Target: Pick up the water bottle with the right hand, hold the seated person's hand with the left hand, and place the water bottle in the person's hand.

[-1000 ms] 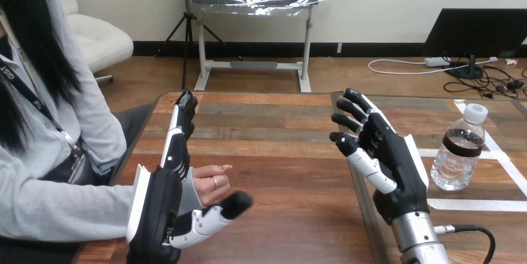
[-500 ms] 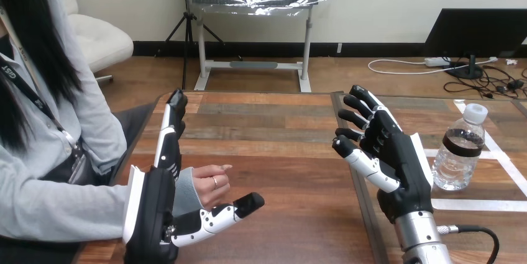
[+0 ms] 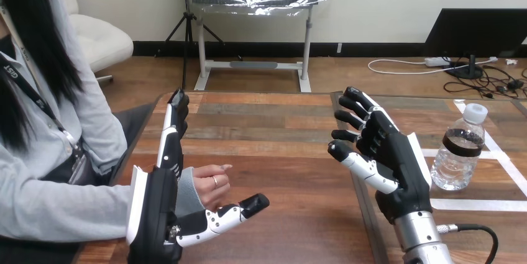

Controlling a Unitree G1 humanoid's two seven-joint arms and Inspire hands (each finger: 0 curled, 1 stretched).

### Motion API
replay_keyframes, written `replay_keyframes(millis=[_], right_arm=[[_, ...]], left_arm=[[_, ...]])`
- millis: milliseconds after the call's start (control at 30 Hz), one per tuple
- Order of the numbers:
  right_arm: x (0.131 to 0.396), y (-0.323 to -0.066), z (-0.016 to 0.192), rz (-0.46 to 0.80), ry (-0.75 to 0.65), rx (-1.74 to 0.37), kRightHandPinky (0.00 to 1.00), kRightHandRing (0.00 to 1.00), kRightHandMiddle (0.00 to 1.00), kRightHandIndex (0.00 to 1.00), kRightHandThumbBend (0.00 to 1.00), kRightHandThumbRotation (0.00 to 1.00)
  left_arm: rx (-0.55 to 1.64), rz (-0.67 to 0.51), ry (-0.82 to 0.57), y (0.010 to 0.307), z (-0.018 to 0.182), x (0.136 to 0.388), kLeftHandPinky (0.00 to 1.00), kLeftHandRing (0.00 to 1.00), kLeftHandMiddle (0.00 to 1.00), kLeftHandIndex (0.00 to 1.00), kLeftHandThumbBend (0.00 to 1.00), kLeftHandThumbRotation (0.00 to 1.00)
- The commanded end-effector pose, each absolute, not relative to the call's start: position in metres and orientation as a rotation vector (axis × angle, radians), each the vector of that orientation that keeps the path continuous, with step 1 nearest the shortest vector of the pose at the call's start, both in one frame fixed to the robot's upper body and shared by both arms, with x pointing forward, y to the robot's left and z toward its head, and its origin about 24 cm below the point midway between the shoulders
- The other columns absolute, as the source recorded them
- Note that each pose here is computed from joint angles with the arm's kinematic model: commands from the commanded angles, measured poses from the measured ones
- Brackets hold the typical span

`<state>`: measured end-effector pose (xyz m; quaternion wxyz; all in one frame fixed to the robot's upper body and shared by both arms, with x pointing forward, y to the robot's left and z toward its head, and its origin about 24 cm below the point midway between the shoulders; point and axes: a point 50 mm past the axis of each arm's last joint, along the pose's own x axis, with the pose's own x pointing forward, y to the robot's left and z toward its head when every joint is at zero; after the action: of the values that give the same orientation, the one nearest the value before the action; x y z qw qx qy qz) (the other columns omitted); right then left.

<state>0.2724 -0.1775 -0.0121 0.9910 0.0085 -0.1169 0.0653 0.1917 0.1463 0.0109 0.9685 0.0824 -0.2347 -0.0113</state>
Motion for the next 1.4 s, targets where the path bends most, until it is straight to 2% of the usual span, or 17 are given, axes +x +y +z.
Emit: replay_keyframes(millis=[0, 1133, 1167, 1233, 1300, 1367], right_arm=[[0.2878, -0.1788, 0.0127, 0.130, -0.358, 0.003, 0.72, 0.84, 0.88, 0.88, 1.00, 0.43], [0.2893, -0.1796, 0.0138, 0.099, -0.358, -0.019, 0.72, 0.86, 0.90, 0.90, 1.00, 0.46], [0.2893, -0.1794, 0.0137, 0.092, -0.359, -0.010, 0.67, 0.81, 0.85, 0.85, 1.00, 0.44], [0.2895, -0.1791, 0.0134, 0.063, -0.361, 0.023, 0.64, 0.79, 0.82, 0.81, 1.00, 0.43], [0.2897, -0.1789, 0.0129, 0.035, -0.362, 0.054, 0.54, 0.67, 0.72, 0.71, 1.00, 0.38], [0.2902, -0.1798, 0.0119, -0.007, -0.351, 0.062, 0.40, 0.50, 0.55, 0.55, 0.95, 0.29]], left_arm=[[0.167, -0.020, -0.540, 0.1446, 0.0216, 0.2012, 0.98, 0.99, 1.00, 1.00, 1.00, 0.24], [0.172, -0.022, -0.536, 0.1455, 0.0217, 0.2020, 1.00, 1.00, 1.00, 1.00, 1.00, 0.24], [0.171, -0.022, -0.535, 0.1456, 0.0216, 0.2020, 1.00, 1.00, 1.00, 1.00, 1.00, 0.24], [0.169, -0.023, -0.533, 0.1456, 0.0214, 0.2023, 1.00, 1.00, 1.00, 1.00, 1.00, 0.24], [0.167, -0.023, -0.532, 0.1456, 0.0212, 0.2028, 1.00, 1.00, 1.00, 1.00, 1.00, 0.24], [0.166, -0.024, -0.533, 0.1456, 0.0212, 0.2027, 1.00, 1.00, 1.00, 1.00, 1.00, 0.24]])
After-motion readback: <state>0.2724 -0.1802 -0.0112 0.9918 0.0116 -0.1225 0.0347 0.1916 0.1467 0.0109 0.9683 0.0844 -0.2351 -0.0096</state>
